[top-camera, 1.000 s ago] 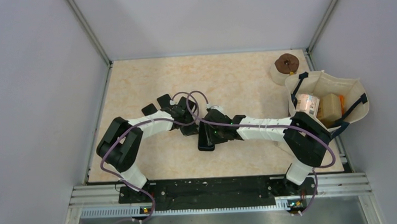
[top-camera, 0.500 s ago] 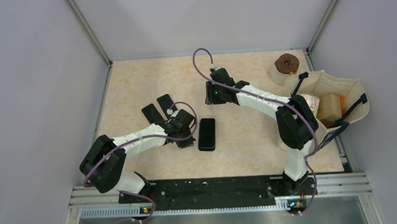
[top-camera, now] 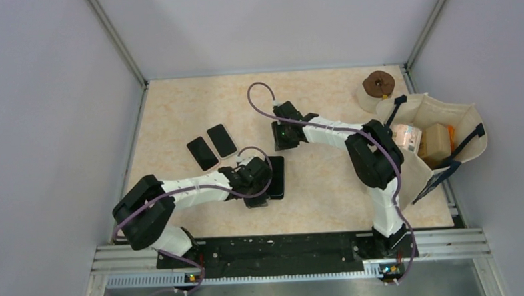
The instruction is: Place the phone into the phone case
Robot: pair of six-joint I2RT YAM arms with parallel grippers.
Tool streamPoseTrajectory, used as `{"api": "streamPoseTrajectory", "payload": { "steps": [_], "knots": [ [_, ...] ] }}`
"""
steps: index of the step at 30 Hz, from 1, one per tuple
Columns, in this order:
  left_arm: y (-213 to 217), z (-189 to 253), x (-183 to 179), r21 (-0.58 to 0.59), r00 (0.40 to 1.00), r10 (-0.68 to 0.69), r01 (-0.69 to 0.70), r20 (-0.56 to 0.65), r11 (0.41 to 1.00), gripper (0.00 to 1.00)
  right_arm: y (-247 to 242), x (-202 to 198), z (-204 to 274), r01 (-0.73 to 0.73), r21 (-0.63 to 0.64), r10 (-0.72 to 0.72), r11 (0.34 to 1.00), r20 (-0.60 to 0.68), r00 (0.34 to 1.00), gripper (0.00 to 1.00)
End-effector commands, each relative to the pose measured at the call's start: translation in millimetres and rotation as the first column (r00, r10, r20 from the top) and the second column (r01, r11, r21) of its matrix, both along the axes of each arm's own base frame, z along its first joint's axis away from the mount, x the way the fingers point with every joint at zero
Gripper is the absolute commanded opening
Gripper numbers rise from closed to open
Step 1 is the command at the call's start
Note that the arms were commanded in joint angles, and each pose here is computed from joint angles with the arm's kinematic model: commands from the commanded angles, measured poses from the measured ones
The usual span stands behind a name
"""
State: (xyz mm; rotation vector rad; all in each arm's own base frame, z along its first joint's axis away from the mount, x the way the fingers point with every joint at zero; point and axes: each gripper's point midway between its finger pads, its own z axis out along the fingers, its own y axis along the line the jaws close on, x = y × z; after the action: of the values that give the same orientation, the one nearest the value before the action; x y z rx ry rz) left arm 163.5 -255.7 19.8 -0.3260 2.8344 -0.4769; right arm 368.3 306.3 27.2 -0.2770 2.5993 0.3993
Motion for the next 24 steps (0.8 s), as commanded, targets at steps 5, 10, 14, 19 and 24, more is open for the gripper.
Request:
{"api": "streamPoseTrajectory", "payload": {
  "steps": [5, 10, 14, 19, 24],
  "knots": [
    [-2, -6, 19, 0.019, 0.995, 0.086, -0.087, 0.050, 0.996, 0.00, 11, -40, -8, -0.075, 0.009, 0.075, 0.997, -0.025, 0.997, 0.32],
    [10, -14, 28, 0.050, 0.991, 0.122, -0.125, 0.048, 0.991, 0.00, 17, -77, -12, -0.104, 0.016, 0.105, 0.994, -0.058, 0.993, 0.32],
    [24, -15, 38, 0.079, 0.988, 0.140, -0.145, 0.061, 0.986, 0.00, 13, -108, -15, -0.090, 0.025, 0.092, 0.996, -0.088, 0.992, 0.32],
    [36, -16, 52, 0.107, 0.987, 0.143, -0.150, 0.071, 0.983, 0.00, 2, -141, -12, -0.054, 0.045, 0.058, 0.998, -0.114, 0.992, 0.32],
    [32, -8, 61, 0.097, 0.993, 0.097, -0.104, 0.070, 0.990, 0.00, -14, -139, -8, 0.007, 0.015, -0.005, 1.000, -0.082, 0.997, 0.34]
  ]
}}
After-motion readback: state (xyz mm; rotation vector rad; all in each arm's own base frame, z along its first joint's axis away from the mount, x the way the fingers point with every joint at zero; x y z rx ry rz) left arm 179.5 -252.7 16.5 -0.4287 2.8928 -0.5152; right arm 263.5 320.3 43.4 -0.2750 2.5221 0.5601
